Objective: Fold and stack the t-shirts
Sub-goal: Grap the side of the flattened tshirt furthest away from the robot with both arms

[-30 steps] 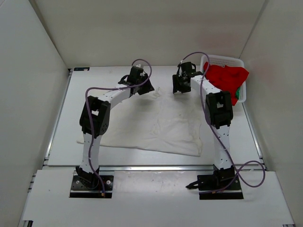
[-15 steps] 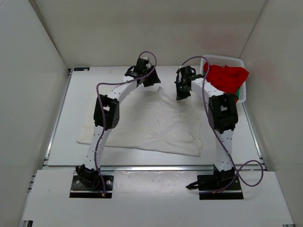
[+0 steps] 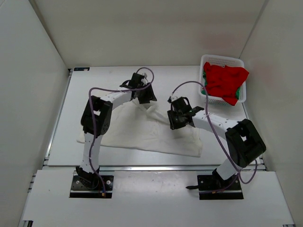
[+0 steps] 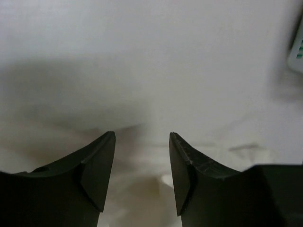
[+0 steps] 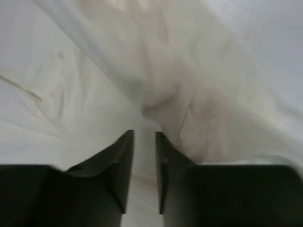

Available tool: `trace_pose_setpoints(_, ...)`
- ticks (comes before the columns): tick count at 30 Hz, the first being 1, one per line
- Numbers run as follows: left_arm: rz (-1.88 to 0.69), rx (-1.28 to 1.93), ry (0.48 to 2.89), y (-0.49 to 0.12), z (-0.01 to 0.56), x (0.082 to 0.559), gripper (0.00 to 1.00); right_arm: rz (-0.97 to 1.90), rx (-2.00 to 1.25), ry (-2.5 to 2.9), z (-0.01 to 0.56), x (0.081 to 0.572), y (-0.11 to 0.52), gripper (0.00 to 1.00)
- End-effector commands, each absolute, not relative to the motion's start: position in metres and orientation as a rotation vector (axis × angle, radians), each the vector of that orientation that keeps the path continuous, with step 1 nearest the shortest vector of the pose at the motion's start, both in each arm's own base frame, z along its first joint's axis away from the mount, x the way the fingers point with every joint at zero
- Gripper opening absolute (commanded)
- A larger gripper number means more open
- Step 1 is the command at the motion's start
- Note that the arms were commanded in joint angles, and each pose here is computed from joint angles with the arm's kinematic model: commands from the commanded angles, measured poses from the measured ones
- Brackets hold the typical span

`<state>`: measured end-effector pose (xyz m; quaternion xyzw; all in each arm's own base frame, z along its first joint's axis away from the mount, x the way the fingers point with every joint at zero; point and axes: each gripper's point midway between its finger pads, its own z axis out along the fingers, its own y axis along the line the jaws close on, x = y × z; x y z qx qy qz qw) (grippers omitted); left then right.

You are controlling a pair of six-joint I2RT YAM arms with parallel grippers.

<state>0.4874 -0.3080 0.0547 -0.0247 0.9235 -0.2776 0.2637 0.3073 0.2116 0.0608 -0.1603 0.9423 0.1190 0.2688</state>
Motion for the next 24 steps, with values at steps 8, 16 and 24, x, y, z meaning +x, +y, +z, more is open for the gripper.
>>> trace_pose_setpoints(8,-0.87,-0.141,2.218,-0.255,0.146,0.417,0.61,0.542,-0.192,2.36,0.136,0.334,0.186,0.26)
trace_pose_setpoints(16,-0.826,-0.107,2.251,-0.235,0.139,0.37,0.61,0.591,-0.314,2.341,0.141,0.334,0.218,0.33)
trace_pose_setpoints(24,-0.855,-0.324,2.241,-0.174,0.125,0.355,0.61,0.538,-0.29,2.482,0.112,0.386,0.21,0.33)
